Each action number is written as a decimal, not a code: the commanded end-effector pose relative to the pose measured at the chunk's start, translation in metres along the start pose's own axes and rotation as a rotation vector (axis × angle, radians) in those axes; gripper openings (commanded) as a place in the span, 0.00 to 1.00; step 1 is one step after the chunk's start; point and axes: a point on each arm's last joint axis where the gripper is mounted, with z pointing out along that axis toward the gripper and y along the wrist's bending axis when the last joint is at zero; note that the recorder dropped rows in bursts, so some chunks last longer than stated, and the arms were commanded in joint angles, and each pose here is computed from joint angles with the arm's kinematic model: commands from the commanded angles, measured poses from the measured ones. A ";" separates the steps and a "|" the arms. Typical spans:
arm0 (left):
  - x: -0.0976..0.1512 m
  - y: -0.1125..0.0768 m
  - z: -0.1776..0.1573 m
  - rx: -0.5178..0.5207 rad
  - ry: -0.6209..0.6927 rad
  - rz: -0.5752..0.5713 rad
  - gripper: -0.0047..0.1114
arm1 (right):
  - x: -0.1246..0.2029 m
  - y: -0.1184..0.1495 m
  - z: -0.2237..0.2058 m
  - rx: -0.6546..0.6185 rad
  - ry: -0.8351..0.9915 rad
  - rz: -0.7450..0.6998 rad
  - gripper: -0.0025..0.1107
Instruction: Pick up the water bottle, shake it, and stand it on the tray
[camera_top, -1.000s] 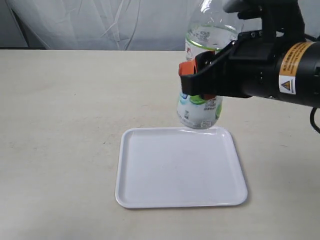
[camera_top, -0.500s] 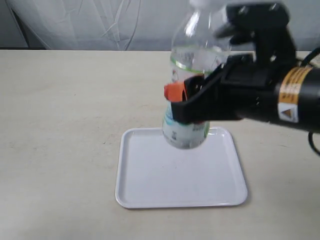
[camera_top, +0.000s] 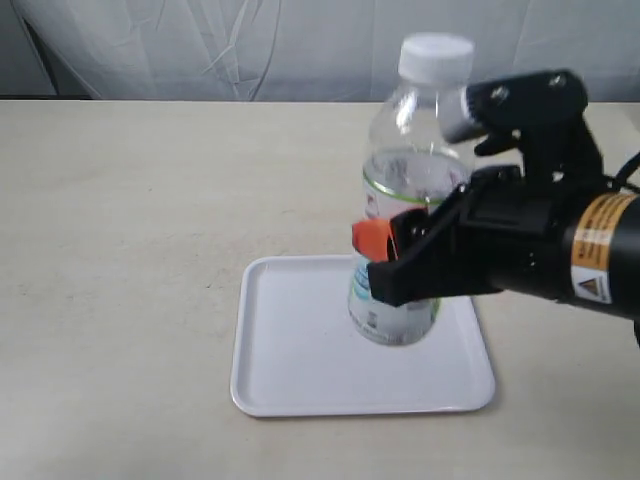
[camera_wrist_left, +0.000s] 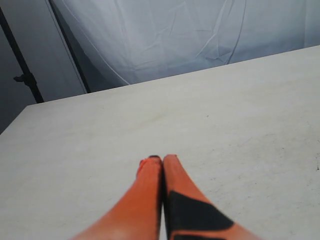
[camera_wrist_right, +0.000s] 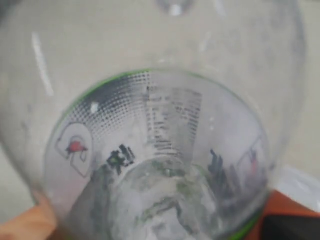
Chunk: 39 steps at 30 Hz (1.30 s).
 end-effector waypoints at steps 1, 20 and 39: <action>0.000 0.000 0.000 0.000 -0.009 -0.005 0.04 | -0.009 -0.021 -0.013 0.160 0.001 -0.155 0.01; 0.000 0.000 0.000 0.000 -0.009 -0.005 0.04 | -0.007 -0.016 -0.003 0.074 -0.028 0.005 0.01; 0.000 0.000 0.000 0.000 -0.009 -0.004 0.04 | -0.001 -0.010 0.014 -0.092 -0.174 -0.052 0.01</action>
